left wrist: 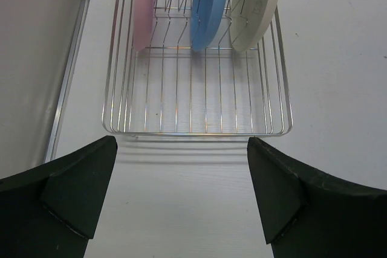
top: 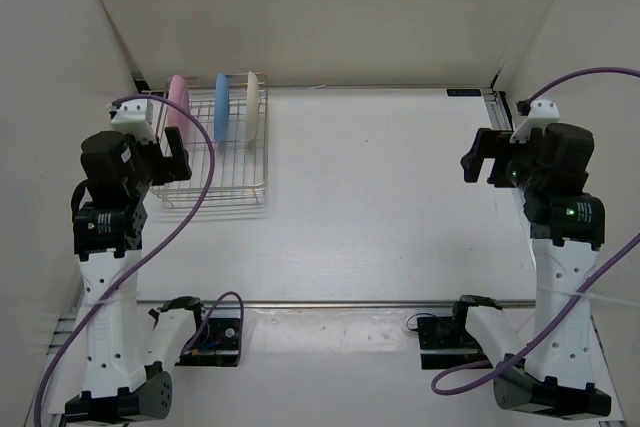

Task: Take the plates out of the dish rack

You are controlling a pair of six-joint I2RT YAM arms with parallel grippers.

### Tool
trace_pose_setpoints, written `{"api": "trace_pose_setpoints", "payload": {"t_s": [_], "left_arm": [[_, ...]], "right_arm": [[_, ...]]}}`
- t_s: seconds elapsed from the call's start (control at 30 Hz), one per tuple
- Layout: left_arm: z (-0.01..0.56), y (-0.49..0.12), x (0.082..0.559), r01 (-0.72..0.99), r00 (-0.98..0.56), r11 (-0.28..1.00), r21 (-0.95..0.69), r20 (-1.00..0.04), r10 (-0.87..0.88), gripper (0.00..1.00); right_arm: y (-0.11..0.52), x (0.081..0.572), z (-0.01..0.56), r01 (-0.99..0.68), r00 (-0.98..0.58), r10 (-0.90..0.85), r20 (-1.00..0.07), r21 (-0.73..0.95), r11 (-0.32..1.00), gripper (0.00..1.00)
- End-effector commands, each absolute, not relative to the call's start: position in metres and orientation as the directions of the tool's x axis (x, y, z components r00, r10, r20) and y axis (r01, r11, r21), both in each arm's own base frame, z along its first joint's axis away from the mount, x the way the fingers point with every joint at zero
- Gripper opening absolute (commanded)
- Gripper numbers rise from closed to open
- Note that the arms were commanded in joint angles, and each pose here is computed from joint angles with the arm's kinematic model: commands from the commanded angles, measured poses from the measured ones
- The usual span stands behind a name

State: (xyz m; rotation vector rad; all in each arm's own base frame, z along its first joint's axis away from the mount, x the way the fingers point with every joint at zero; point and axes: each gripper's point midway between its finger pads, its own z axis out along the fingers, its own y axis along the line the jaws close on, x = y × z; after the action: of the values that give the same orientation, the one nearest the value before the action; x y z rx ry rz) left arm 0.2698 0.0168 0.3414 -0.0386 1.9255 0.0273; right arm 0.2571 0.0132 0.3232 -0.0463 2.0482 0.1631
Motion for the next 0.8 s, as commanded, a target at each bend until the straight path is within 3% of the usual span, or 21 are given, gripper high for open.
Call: {"api": "trace_pose_setpoints", "payload": {"t_s": [0.0, 0.17, 0.37, 0.77], "left_arm": [[0.349, 0.016, 0.268, -0.047, -0.318, 0.999, -0.016, -0.948, -0.03, 1.0], [0.351, 0.031, 0.272, -0.143, -0.292, 0.99, -0.014, -0.955, -0.056, 1.0], [0.341, 0.044, 0.305, -0.137, -0.253, 0.985, 0.109, -0.965, 0.072, 1.0], [0.356, 0.041, 0.408, 0.097, -0.22, 0.994, 0.049, -0.973, 0.07, 1.0]], "right_arm": [[0.018, 0.257, 0.332, -0.14, -0.431, 0.017, -0.902, 0.085, 0.987, 1.0], [0.022, 0.25, 0.321, -0.18, -0.447, -0.017, -0.894, 0.071, 0.981, 1.0], [0.014, 0.246, 0.297, -0.151, -0.518, -0.035, -0.855, 0.051, 0.987, 1.0], [0.006, 0.214, 0.265, -0.165, -0.568, -0.122, -0.814, -0.033, 0.986, 1.0]]}}
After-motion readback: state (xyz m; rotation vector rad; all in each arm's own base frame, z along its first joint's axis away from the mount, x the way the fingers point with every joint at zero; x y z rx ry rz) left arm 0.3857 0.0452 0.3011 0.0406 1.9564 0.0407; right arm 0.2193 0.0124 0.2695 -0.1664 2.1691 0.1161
